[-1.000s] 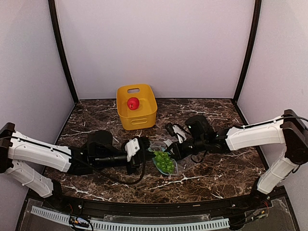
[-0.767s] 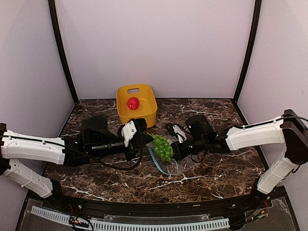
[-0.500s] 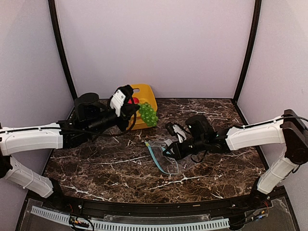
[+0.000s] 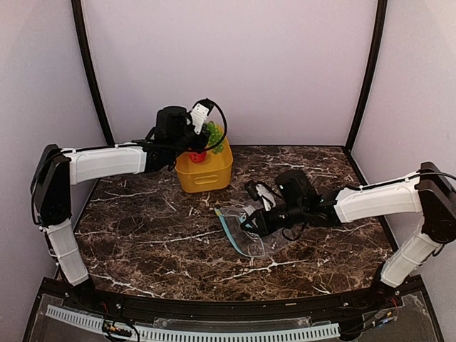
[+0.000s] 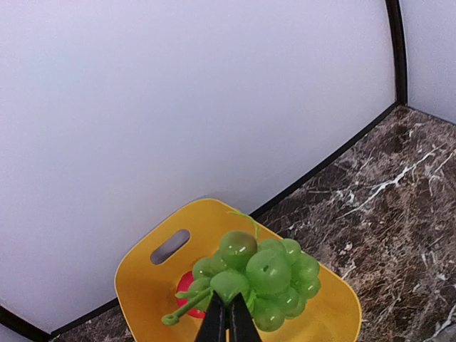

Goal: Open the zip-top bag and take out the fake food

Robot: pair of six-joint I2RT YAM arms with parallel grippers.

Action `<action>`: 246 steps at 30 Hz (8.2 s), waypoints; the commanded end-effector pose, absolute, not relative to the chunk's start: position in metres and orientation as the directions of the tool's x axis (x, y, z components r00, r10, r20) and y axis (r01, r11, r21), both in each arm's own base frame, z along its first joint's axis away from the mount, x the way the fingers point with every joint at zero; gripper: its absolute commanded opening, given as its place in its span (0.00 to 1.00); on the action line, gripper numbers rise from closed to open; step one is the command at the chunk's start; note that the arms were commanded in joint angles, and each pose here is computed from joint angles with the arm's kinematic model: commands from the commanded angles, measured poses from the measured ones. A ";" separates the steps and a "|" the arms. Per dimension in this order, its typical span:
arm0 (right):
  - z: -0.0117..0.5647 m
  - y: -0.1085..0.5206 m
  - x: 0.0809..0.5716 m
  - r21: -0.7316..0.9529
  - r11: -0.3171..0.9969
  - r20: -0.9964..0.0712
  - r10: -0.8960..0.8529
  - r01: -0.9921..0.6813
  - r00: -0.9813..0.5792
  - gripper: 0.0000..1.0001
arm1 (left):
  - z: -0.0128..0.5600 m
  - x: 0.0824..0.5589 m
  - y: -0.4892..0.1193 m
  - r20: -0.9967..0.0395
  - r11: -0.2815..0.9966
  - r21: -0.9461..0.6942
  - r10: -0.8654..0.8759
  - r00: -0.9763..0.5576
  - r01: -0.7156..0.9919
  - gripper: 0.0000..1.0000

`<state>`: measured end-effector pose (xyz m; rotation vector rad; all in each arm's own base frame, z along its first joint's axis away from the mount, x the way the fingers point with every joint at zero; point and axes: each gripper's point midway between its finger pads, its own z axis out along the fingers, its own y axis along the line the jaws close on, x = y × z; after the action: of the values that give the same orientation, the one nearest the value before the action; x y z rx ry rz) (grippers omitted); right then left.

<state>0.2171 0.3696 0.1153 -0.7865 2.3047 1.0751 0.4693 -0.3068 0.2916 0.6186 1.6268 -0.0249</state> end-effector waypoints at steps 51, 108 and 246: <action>0.169 0.396 0.225 0.550 0.416 -0.700 -0.244 -0.724 -0.672 0.00 | 0.168 0.192 -0.375 -0.888 0.317 0.353 0.410 0.209 0.880 0.45; 0.077 0.298 0.276 0.501 0.656 -0.550 -0.263 -0.565 -0.792 0.49 | 0.099 0.237 -0.393 -0.944 0.573 0.227 0.328 0.034 0.787 0.51; 0.067 0.274 0.248 0.734 0.472 -0.483 -0.142 -0.488 -0.864 0.00 | 0.209 0.504 -0.289 -0.821 0.873 0.173 0.383 -0.423 0.456 0.57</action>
<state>0.2470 0.2725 0.0613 -0.5163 2.4156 1.3277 0.4865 -0.2853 0.2177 0.5629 2.0035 -0.1265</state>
